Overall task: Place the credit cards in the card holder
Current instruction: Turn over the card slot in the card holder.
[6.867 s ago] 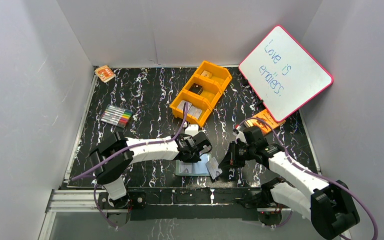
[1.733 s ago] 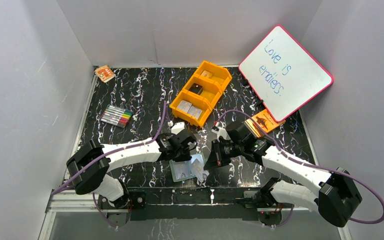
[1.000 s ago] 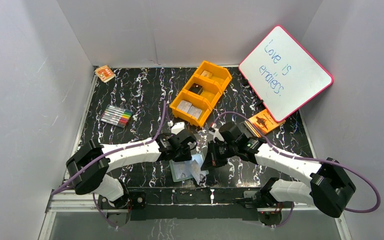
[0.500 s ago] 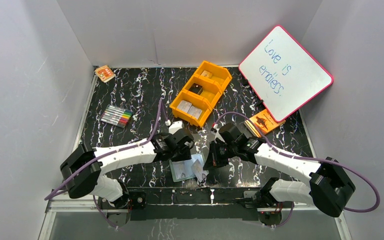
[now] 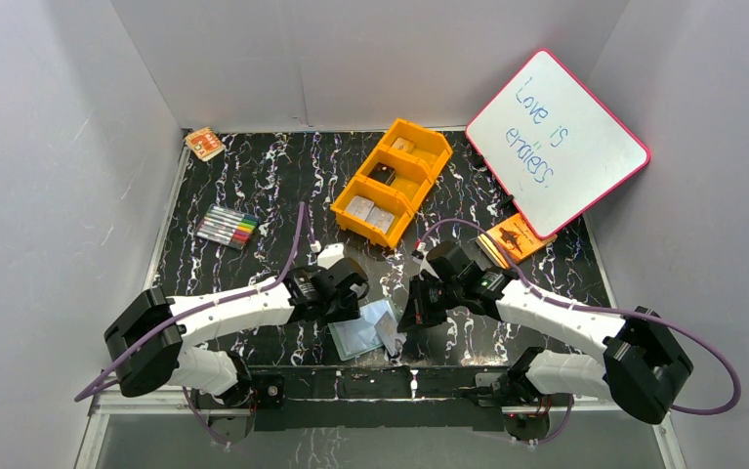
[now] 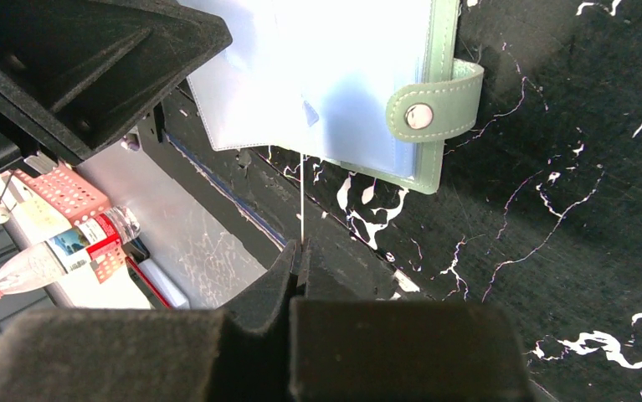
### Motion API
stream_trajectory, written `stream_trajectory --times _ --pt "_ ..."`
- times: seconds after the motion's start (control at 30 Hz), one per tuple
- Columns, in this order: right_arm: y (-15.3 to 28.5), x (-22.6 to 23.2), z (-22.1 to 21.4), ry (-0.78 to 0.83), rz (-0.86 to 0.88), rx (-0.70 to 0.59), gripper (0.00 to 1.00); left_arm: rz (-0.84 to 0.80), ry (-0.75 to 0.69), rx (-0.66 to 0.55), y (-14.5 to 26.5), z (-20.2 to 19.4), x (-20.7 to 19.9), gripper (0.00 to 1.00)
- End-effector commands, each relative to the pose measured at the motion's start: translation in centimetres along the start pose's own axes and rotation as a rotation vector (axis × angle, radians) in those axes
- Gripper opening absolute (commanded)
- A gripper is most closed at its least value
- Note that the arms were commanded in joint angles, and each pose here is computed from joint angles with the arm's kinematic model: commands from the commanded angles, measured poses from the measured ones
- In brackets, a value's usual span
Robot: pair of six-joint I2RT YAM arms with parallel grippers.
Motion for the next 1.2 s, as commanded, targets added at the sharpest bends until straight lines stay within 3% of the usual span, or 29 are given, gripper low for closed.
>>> stream_trajectory --times 0.0,0.2,0.47,1.0,1.17 --pt "0.2 1.0 1.1 0.039 0.032 -0.035 0.0 -0.002 0.012 -0.018 0.6 0.4 0.2 0.35" --pt "0.3 1.2 1.3 0.043 0.036 -0.039 0.0 -0.018 0.004 -0.006 0.5 0.5 -0.7 0.36" --pt "0.2 1.0 1.2 0.039 0.033 -0.04 0.0 -0.068 0.008 -0.006 1.3 0.8 -1.5 0.56" --pt "0.7 0.0 0.2 0.011 -0.041 -0.038 0.0 -0.112 0.001 -0.004 2.2 1.0 -2.0 0.63" --pt "1.8 -0.3 0.1 -0.002 -0.121 -0.064 0.0 -0.072 -0.009 -0.002 1.7 0.9 -1.5 0.6"
Point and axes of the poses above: each gripper's point midway between its finger pads, its own y axis back along the fingers, its own x axis along the line the jaws close on, z = x × y, the point moved 7 cm from there along y, back along the fingers, and after that the axes turned 13 degrees about y, right-handed, at the moved point
